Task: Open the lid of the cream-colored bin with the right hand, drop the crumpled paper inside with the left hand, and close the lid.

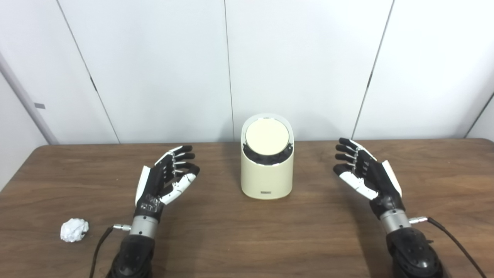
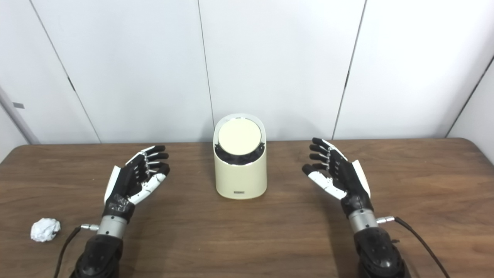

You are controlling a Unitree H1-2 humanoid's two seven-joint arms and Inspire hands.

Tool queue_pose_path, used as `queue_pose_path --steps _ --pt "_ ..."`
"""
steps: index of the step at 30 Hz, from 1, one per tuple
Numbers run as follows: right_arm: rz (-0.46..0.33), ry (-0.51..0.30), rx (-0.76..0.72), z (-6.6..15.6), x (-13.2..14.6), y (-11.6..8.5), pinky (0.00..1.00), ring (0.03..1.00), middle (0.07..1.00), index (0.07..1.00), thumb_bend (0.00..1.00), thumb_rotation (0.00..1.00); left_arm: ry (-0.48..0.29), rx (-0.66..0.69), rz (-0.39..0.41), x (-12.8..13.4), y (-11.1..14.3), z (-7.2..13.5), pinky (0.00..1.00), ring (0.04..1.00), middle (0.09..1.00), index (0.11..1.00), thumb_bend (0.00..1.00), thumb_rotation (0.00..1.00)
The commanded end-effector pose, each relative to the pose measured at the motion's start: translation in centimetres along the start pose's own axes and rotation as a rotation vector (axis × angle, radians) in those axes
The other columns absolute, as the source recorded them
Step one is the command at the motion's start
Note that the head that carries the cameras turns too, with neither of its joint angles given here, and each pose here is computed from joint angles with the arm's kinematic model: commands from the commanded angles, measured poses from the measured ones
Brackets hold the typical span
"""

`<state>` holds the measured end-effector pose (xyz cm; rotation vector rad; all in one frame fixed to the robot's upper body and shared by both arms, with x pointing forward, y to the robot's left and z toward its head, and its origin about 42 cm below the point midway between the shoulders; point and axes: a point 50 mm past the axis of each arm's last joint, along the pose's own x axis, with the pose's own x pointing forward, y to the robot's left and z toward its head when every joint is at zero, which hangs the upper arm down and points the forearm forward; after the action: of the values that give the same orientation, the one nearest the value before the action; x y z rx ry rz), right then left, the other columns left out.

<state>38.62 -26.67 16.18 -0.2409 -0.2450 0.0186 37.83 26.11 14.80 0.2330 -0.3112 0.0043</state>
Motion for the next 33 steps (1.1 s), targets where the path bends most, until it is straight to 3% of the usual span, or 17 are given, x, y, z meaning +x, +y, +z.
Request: queue_pose_path --steps 1,19,33 --pt "-0.015 -0.093 -0.005 2.3 1.3 -0.1 0.68 0.776 0.814 0.837 0.66 0.56 -0.091 -0.001 0.006 1.5 0.2 1.7 0.53 0.656 0.731 0.776 0.66 0.41" --pt "-0.019 -0.106 -0.112 6.3 3.7 0.5 0.77 0.856 0.900 0.917 0.77 0.53 -0.086 -0.005 0.004 1.4 -0.2 1.5 0.52 0.648 0.734 0.771 0.63 0.39" --pt "0.062 -0.140 -0.237 11.2 7.1 1.7 0.78 0.915 0.948 0.948 0.81 0.51 -0.078 0.004 -0.005 1.2 -0.4 1.1 0.53 0.653 0.735 0.774 0.64 0.40"
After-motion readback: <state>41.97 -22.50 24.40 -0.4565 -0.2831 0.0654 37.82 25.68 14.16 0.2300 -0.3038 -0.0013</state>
